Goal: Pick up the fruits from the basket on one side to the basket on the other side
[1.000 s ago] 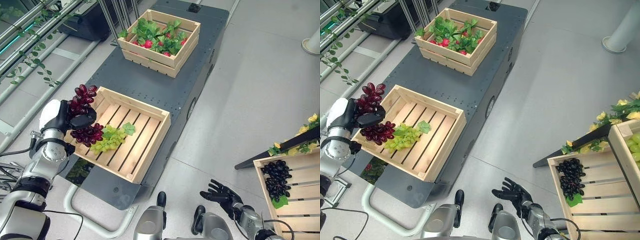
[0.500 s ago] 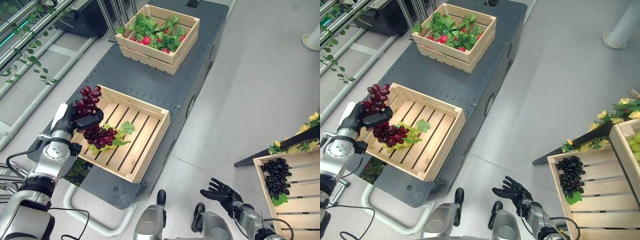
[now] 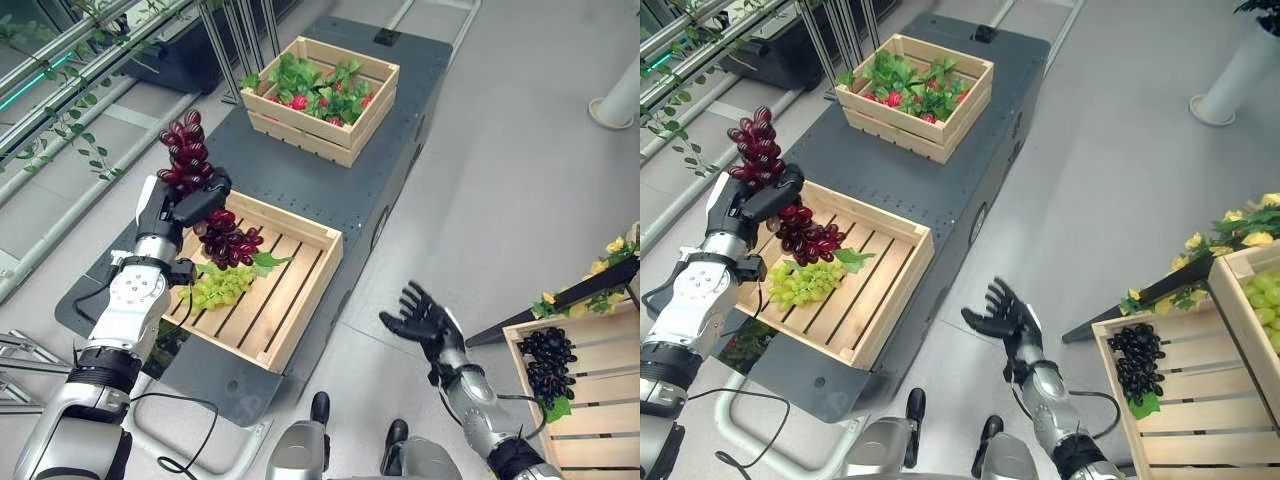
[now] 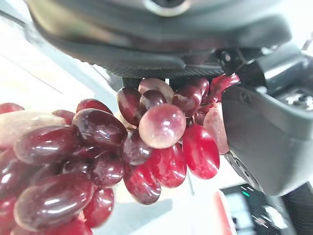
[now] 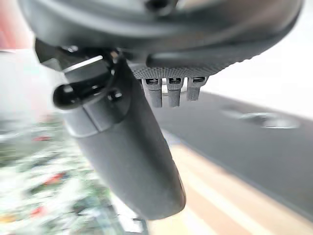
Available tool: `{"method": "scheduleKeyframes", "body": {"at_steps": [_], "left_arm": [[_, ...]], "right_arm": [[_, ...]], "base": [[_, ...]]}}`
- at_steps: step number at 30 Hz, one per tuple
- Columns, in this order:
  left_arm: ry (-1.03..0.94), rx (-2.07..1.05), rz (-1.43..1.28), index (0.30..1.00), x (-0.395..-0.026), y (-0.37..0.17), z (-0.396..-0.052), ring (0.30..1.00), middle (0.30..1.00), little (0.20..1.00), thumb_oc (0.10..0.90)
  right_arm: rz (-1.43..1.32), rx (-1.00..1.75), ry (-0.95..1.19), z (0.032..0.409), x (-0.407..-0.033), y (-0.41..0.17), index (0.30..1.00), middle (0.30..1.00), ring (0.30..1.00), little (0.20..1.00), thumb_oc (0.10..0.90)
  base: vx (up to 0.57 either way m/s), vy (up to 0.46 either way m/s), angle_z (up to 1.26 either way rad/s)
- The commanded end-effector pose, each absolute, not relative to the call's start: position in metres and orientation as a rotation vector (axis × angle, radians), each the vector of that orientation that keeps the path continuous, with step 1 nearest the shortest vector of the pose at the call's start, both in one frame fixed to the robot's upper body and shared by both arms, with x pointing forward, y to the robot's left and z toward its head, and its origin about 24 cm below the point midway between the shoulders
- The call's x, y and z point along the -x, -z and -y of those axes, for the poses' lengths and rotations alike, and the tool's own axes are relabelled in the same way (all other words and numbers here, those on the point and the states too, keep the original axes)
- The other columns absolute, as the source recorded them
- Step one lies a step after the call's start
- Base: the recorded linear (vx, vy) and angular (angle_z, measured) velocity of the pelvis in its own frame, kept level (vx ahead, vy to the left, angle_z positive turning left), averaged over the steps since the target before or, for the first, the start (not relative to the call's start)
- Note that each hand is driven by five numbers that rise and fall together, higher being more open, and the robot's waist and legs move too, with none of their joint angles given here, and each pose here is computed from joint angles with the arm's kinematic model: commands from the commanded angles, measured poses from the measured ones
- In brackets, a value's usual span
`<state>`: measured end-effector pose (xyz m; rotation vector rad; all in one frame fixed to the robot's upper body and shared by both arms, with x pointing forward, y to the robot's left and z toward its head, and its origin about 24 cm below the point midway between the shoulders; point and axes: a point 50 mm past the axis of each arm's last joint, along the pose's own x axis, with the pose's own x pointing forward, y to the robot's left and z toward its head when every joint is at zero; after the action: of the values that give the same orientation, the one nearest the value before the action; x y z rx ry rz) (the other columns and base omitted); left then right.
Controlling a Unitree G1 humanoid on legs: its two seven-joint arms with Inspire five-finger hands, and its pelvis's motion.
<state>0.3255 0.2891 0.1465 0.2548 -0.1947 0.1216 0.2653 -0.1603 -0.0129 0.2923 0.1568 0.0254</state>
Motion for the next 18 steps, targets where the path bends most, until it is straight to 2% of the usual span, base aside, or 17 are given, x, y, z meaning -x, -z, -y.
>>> {"method": "scheduleKeyframes", "body": {"at_steps": [1, 6, 8, 13, 15, 18], "left_arm": [[-0.135, -0.119, 0.494, 0.300, -0.332, -0.211, -0.290, 0.300, 0.300, 0.300, 0.400], [-0.016, -0.038, 0.547, 0.300, -0.348, -0.234, -0.265, 0.300, 0.300, 0.300, 0.400], [0.004, -0.031, 0.558, 0.300, -0.352, -0.239, -0.259, 0.300, 0.300, 0.300, 0.400], [0.108, -0.020, 0.605, 0.300, -0.369, -0.271, -0.230, 0.300, 0.300, 0.300, 0.400], [0.126, -0.007, 0.615, 0.300, -0.371, -0.277, -0.226, 0.300, 0.300, 0.300, 0.400], [0.213, 0.056, 0.652, 0.300, -0.375, -0.294, -0.202, 0.300, 0.300, 0.300, 0.400]], "right_arm": [[0.254, -0.215, -0.033, 0.161, -0.292, -0.063, 0.900, 0.900, 0.900, 0.900, 0.800], [0.568, -0.103, -0.076, 0.159, -0.326, -0.155, 0.900, 0.900, 0.900, 0.900, 0.800], [0.603, -0.087, -0.090, 0.158, -0.330, -0.168, 0.900, 0.900, 0.900, 0.900, 0.800], [0.627, 0.011, -0.223, 0.150, -0.356, -0.227, 0.900, 0.900, 0.900, 0.900, 0.800], [0.618, 0.020, -0.229, 0.151, -0.359, -0.232, 0.900, 0.900, 0.900, 0.900, 0.800], [0.537, 0.026, -0.297, 0.156, -0.372, -0.240, 0.900, 0.900, 0.900, 0.900, 0.800]], "base": [[-0.01, -0.049, -0.04], [-0.03, -0.081, -0.10], [-0.04, -0.079, 0.01], [-0.04, -0.111, 0.02], [-0.03, -0.072, 0.01], [-0.04, -0.097, -0.02]]}}
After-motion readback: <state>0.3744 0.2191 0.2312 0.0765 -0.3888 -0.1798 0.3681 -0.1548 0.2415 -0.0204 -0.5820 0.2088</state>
